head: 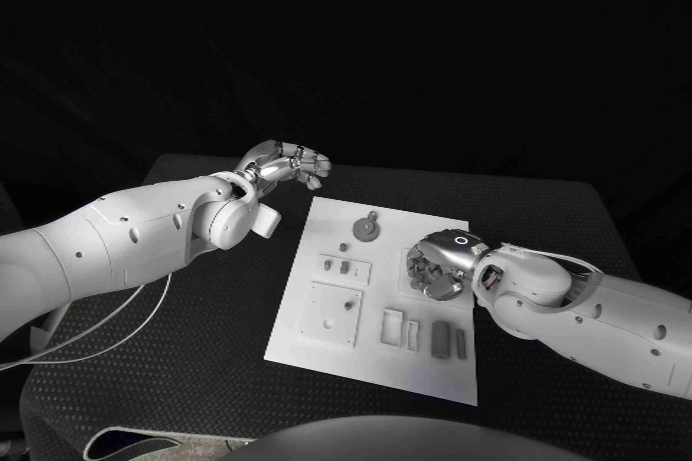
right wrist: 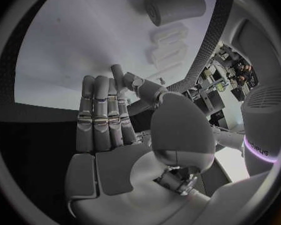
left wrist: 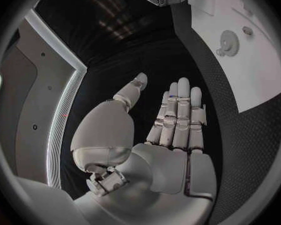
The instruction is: Assemble the parts on the task board
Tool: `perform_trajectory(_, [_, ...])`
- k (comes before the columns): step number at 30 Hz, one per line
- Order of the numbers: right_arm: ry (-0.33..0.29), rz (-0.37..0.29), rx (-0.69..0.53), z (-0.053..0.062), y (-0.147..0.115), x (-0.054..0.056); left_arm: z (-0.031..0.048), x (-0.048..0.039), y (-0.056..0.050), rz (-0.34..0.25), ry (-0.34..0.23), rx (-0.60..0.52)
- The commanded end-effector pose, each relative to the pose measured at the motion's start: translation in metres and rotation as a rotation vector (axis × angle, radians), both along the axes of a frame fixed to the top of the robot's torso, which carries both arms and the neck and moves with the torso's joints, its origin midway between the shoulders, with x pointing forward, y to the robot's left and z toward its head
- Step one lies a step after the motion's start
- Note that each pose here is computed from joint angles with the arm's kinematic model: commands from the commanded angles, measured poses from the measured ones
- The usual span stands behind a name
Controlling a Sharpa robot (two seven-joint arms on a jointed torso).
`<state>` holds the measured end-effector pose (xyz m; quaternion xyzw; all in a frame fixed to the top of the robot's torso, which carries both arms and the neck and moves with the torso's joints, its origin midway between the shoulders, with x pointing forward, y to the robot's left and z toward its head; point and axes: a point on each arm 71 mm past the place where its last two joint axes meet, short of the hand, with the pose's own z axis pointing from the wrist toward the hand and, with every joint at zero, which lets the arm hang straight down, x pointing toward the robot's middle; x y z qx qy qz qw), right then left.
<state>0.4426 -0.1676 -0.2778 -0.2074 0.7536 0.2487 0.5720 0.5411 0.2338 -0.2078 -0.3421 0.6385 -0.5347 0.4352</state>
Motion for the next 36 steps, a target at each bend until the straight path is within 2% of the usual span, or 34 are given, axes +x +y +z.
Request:
perform_trajectory(1, [0.009,-0.003,0.031,0.003,0.001,-0.002,0.0016,-0.0001,-0.002,-0.014,-0.005,-0.013])
perform_trajectory(5, [0.010,-0.010,0.059,0.011,0.001,-0.002,0.0015,0.0000,-0.003,-0.014,-0.005,-0.013])
perform_trajectory(9, [0.020,-0.023,0.111,0.025,0.002,0.002,0.0015,0.0002,-0.002,-0.013,-0.005,-0.013])
perform_trajectory(16, [0.017,0.005,0.152,0.040,0.014,-0.002,0.0014,0.0006,-0.002,-0.012,-0.006,-0.012])
perform_trajectory(20, [0.029,0.038,0.180,0.041,0.031,-0.005,0.0013,0.0008,-0.003,-0.013,-0.006,-0.013])
perform_trajectory(27, [0.020,0.134,0.224,0.046,0.079,-0.014,0.0010,0.0023,-0.004,-0.011,-0.007,-0.012])
perform_trajectory(36, [0.014,0.233,0.212,0.036,0.117,-0.032,0.0009,0.0026,-0.009,-0.019,-0.007,-0.015])
